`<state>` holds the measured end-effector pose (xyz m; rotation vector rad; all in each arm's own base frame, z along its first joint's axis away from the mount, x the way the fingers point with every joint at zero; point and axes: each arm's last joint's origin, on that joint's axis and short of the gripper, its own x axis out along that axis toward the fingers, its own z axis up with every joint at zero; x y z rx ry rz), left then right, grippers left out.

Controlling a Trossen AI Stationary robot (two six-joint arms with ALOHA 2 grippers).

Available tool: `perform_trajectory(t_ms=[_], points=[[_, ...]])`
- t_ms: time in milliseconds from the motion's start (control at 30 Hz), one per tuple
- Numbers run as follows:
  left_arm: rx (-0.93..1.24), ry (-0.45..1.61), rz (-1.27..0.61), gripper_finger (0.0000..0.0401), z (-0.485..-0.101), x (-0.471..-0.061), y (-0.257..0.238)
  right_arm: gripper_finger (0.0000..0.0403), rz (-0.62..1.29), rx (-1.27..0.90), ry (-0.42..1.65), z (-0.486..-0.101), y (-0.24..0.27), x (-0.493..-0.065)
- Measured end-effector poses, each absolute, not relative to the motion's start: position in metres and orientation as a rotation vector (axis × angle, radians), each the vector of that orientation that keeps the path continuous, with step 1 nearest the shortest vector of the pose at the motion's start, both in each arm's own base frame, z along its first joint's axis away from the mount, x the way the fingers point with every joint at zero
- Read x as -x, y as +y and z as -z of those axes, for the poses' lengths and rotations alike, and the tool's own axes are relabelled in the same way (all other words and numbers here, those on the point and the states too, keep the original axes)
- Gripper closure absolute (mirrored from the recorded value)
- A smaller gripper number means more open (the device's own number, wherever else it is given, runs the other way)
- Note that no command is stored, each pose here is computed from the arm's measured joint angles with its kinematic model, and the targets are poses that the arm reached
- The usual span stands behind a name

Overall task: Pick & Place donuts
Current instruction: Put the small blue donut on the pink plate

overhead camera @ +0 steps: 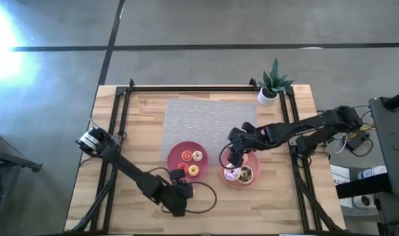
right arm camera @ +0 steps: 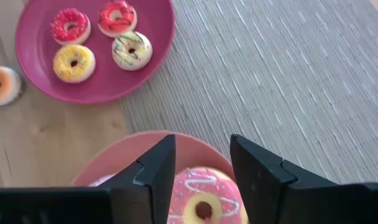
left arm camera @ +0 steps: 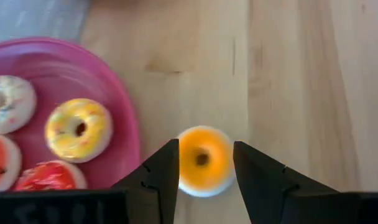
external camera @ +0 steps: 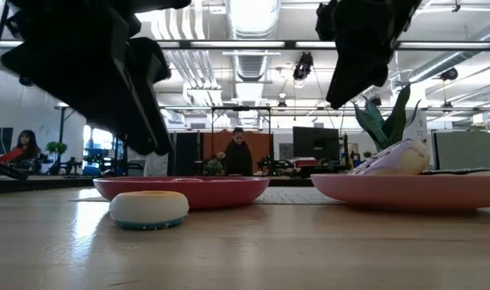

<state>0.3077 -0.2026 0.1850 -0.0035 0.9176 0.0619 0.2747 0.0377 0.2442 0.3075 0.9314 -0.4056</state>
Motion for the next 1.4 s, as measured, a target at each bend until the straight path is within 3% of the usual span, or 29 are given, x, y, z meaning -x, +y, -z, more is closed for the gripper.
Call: perform_trajectory(t_ms=[567,700,833,933,1100,1233,1400], points=[[0.039,1.007,-0.138,0.028,-0.144,-0.322,-0.218,0.0257,0.39,-0.283,0.947,-0.241,0.037,-0.27],[0.086,1.021,-0.17,0.0313,-0.14,-0.323,-0.216,0.0253,0.39,-0.283,0.948,-0.241,0.037,-0.27],[0.143,1.026,-0.174,0.0378,-0.147,-0.322,-0.215,0.0253,0.388,-0.284,0.951,-0.241,0.038,-0.27],[0.225,1.026,-0.157,0.0394,-0.165,-0.319,-0.215,0.0256,0.388,-0.284,0.951,-0.241,0.038,-0.27],[0.421,0.86,-0.145,0.0399,-0.232,-0.305,-0.203,0.0259,0.36,-0.284,0.952,-0.241,0.038,-0.271],[0.529,0.726,-0.138,0.04,-0.27,-0.288,-0.176,0.0256,0.095,-0.207,0.867,-0.248,0.05,-0.282],[0.652,0.52,-0.017,0.04,-0.298,-0.278,-0.141,0.0255,-0.175,0.069,0.566,-0.272,0.077,-0.297]])
